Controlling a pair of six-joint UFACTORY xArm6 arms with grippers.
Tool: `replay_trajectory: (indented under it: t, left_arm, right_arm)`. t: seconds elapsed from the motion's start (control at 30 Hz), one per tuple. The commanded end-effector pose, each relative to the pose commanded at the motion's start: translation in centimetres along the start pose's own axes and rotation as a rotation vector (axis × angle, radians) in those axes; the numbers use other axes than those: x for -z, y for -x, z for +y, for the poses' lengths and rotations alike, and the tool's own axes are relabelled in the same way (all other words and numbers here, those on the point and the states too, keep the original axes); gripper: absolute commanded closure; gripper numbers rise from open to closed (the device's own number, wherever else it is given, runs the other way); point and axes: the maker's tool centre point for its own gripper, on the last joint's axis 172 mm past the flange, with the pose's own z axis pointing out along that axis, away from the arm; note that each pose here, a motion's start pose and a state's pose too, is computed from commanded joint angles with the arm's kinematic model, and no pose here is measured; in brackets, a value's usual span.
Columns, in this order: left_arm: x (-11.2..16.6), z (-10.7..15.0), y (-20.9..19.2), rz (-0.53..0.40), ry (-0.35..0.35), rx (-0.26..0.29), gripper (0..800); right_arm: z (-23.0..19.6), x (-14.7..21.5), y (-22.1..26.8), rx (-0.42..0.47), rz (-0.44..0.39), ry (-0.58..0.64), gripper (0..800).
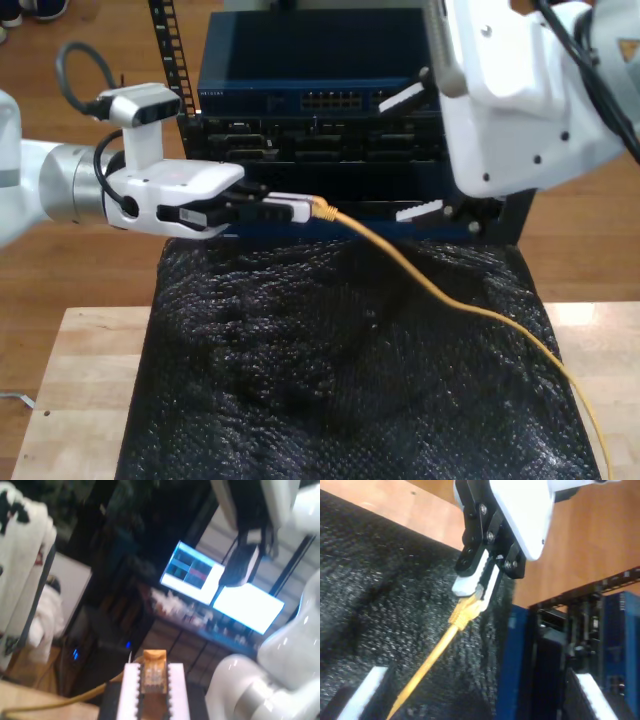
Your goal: Grab the cable and plug it in
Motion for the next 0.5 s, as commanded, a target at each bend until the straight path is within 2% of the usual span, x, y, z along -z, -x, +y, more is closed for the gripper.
replay_trajectory:
  t: [0.2,0.37,0.5]
  left_arm:
    - [1.6,0.1,-0.1,0.050,-0.001,0.017,794]
    - [1.3,1.4,0.6,0.082,0.061,0.047,792]
    - [1.4,1.4,0.9,0.104,0.092,0.071,792]
  right_arm:
    - [-0.4,-0.8,-2.0,0.043,0.030,0.003,0]
    - [-0.8,-2.7,-4.1,0.093,0.064,0.032,1]
    - [-0.1,-3.5,-4.5,0.127,0.066,0.090,2]
